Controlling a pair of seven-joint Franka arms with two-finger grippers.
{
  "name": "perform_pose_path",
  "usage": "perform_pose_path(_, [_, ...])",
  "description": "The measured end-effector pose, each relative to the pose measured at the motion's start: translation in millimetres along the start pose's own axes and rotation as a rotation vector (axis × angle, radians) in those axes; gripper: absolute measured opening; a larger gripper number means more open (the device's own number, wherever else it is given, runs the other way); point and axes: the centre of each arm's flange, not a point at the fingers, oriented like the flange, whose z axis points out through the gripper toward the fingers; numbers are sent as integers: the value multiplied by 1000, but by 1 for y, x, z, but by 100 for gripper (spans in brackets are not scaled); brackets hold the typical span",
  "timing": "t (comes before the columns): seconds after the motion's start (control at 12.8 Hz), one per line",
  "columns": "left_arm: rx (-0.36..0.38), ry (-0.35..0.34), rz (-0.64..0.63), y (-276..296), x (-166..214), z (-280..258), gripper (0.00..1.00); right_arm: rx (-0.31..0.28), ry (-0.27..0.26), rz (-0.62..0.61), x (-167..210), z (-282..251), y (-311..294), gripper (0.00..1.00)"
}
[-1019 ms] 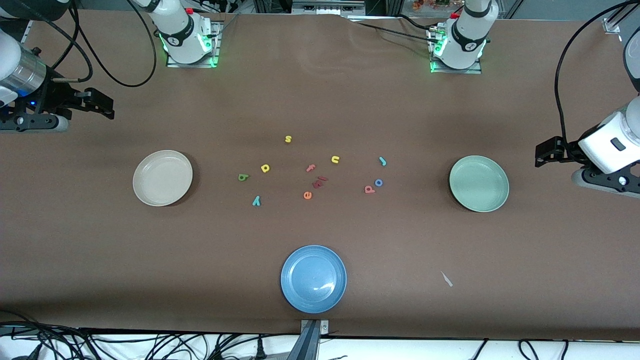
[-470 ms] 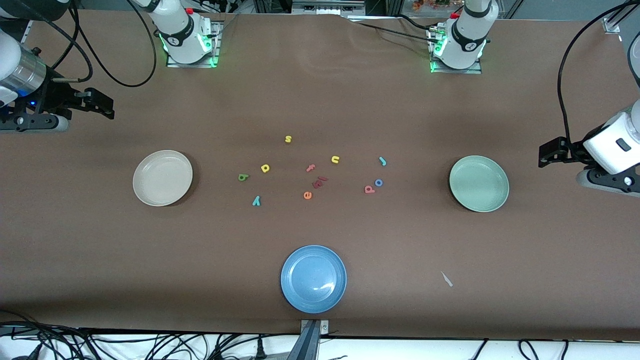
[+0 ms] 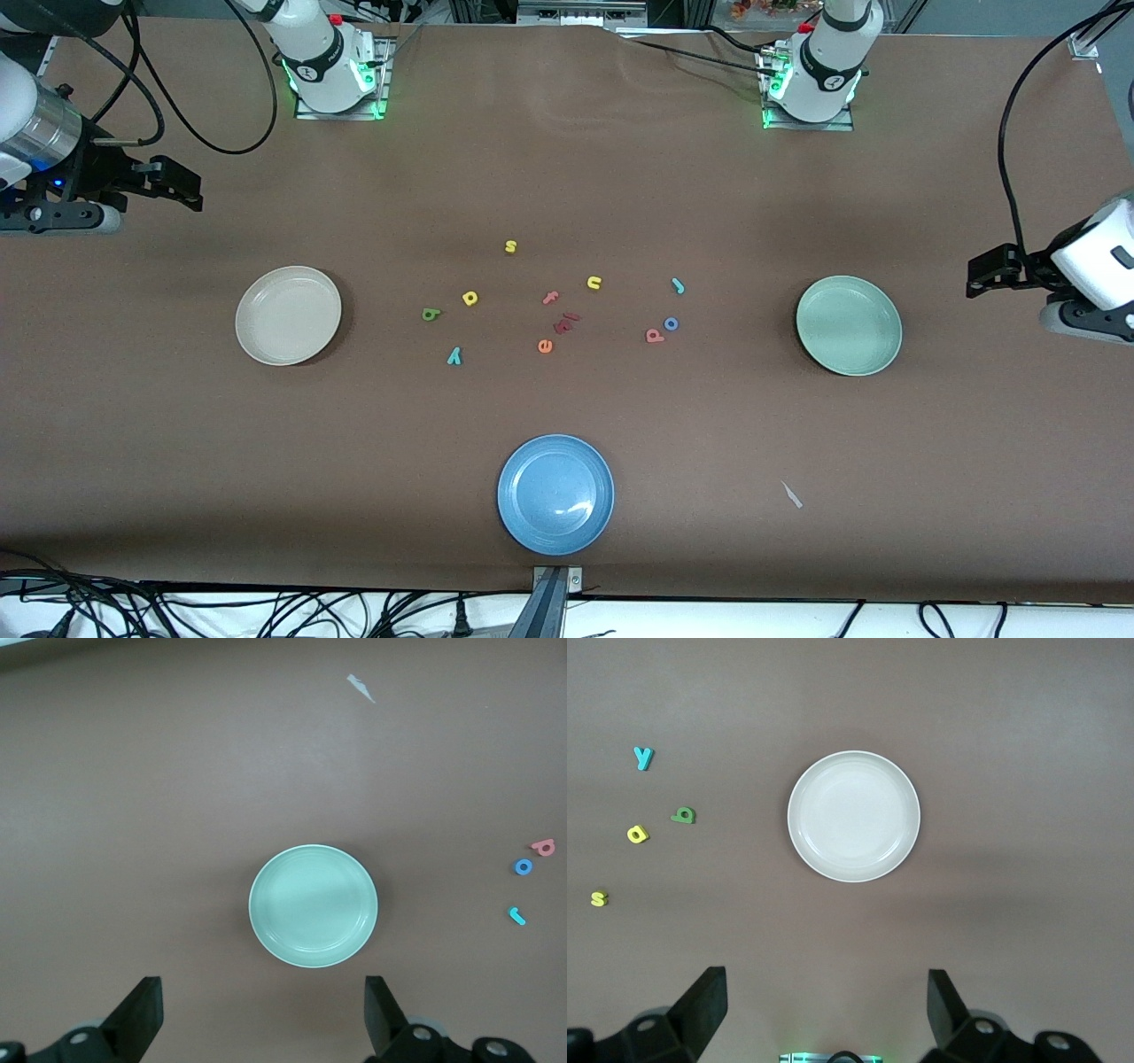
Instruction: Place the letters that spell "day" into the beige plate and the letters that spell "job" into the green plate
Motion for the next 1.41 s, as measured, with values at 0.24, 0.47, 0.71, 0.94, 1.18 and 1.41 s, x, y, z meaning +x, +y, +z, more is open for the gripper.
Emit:
perform_pose_path(0.24, [-12, 3, -5, -2, 0, 0, 100, 0, 0, 0, 0, 0, 0, 100])
perform_pose_path(0.47, [-13, 4, 1, 1, 0, 0, 100, 0, 0, 0, 0, 0, 0, 100])
perform_pose_path(0.71, [-13, 4, 7, 5, 1, -1, 100, 0, 0, 0, 0, 0, 0, 100])
perform_pose_path(0.94, [-13, 5, 14, 9, 2, -1, 100, 0, 0, 0, 0, 0, 0, 100])
perform_pose_path(1.18, [-13, 5, 15, 9, 2, -1, 100, 0, 0, 0, 0, 0, 0, 100])
perform_pose_path(1.41, [-13, 5, 17, 10, 2, -1, 100, 0, 0, 0, 0, 0, 0, 100])
